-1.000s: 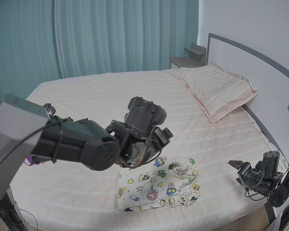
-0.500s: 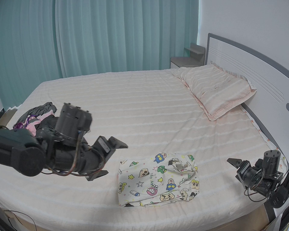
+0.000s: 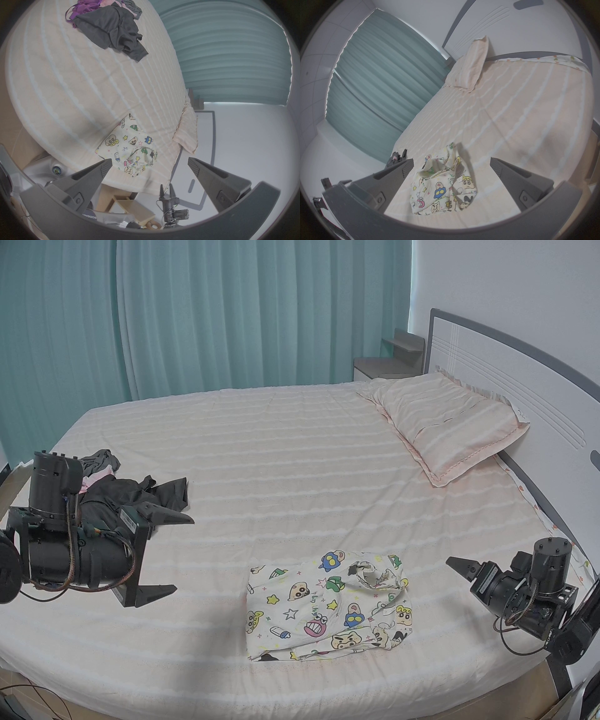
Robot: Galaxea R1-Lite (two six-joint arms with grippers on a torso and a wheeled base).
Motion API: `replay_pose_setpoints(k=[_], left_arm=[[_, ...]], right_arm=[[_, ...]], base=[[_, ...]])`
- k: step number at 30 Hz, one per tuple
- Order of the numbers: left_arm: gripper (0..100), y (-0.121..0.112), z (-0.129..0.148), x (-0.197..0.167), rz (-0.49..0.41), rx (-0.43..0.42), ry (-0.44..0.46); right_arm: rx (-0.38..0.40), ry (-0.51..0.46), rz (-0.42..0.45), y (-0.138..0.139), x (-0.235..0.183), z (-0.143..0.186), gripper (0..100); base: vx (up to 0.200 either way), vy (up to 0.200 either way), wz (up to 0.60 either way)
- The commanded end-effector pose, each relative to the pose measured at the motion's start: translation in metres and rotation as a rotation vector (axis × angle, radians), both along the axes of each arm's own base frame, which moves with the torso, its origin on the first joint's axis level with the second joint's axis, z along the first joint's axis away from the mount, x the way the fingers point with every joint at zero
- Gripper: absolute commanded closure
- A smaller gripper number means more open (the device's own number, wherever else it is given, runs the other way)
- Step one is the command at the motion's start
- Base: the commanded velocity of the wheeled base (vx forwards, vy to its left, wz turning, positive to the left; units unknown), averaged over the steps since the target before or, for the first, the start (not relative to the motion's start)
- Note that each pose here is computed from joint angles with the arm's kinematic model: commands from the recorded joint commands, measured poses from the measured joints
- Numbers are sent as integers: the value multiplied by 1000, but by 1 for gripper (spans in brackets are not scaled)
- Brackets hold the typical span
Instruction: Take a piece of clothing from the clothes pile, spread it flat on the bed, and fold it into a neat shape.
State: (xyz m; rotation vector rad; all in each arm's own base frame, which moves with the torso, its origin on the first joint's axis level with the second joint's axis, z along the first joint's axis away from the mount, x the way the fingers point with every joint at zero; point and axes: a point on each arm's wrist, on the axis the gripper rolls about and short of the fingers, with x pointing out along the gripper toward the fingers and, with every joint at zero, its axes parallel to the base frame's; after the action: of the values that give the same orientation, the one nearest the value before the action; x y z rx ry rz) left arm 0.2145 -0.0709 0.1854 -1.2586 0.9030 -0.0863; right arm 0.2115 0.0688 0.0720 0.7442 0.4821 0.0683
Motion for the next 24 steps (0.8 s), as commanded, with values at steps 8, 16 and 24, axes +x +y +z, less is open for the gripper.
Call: replay_pose_setpoints(k=[8,16,24], left_arm=[[0,23,-8,0,43,-58,15],[0,26,-11,0,33,-74,28],[0,26,-18,-5,6,-88,29]], right_arm=[[-105,-43,225,48,18,6,0],[-230,-21,303,61,36,-15,0],[-314,-8,332,67,47,-24,0]], base=[[0,200,0],[0,200,0],[0,0,0]])
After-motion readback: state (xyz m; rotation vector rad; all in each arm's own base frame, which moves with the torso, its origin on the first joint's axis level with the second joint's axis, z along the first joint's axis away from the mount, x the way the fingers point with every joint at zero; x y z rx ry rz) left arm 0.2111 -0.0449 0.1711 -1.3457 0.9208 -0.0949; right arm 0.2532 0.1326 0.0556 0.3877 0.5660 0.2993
